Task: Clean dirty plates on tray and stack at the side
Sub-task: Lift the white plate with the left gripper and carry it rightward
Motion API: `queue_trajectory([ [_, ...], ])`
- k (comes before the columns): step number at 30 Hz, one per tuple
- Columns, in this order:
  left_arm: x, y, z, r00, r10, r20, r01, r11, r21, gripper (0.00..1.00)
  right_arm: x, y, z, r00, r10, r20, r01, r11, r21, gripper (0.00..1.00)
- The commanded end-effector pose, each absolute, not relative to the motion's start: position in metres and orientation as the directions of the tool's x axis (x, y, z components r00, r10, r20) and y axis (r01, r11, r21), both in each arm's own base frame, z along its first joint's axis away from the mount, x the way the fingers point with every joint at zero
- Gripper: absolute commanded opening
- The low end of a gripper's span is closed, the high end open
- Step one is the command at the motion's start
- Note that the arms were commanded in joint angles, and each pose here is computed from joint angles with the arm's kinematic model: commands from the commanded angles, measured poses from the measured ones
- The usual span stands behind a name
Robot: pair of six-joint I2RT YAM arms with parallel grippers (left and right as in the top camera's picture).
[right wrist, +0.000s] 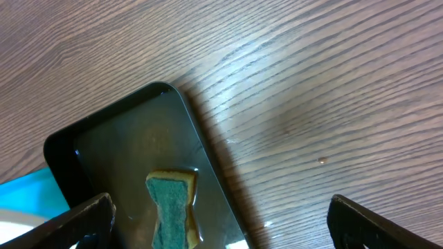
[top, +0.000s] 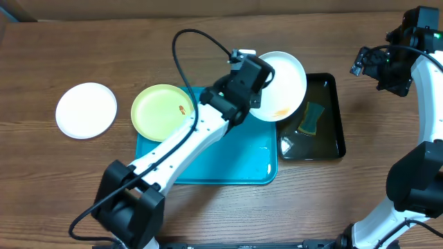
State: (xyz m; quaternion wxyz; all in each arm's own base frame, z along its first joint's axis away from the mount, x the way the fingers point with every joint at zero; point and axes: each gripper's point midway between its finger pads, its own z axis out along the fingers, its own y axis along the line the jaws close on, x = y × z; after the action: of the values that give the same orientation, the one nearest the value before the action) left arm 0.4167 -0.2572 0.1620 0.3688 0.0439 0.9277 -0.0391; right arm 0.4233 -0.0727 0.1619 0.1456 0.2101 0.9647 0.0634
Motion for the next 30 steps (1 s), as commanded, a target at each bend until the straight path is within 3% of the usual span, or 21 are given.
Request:
queue_trajectory([
  [1, 0.431, -0.261, 0.172, -0.650, 0.120, -0.751, 0.105, 0.992, 0.068, 0.04, 0.426, -0.075, 0.169, -0.861, 0.429, -0.275, 0.390, 0.902, 0.187, 1.00],
  [9, 0.434, -0.283, 0.204, -0.480, 0.315, -0.819, 0.154, 0.949, 0.275, 0.04, 0.426, -0.075, 0.169, -0.861, 0.429, -0.275, 0.390, 0.902, 0.187, 1.00],
  [18, 0.421, -0.312, 0.241, -0.302, 0.538, -0.787, 0.154, 0.842, 0.517, 0.04, 0.426, -0.075, 0.169, -0.861, 0.429, -0.275, 0.390, 0.902, 0.187, 1.00],
  [24, 0.421, -0.316, 0.245, -0.263, 0.661, -0.703, 0.102, 0.743, 0.661, 0.04, 0.426, -0.075, 0.169, -0.861, 0.429, -0.275, 0.390, 0.902, 0.187, 1.00],
  [30, 0.423, -0.309, 0.244, -0.283, 0.694, -0.663, 0.026, 0.696, 0.717, 0.04, 0.426, -0.075, 0.169, -0.861, 0.429, -0.275, 0.390, 0.902, 0.187, 1.00],
])
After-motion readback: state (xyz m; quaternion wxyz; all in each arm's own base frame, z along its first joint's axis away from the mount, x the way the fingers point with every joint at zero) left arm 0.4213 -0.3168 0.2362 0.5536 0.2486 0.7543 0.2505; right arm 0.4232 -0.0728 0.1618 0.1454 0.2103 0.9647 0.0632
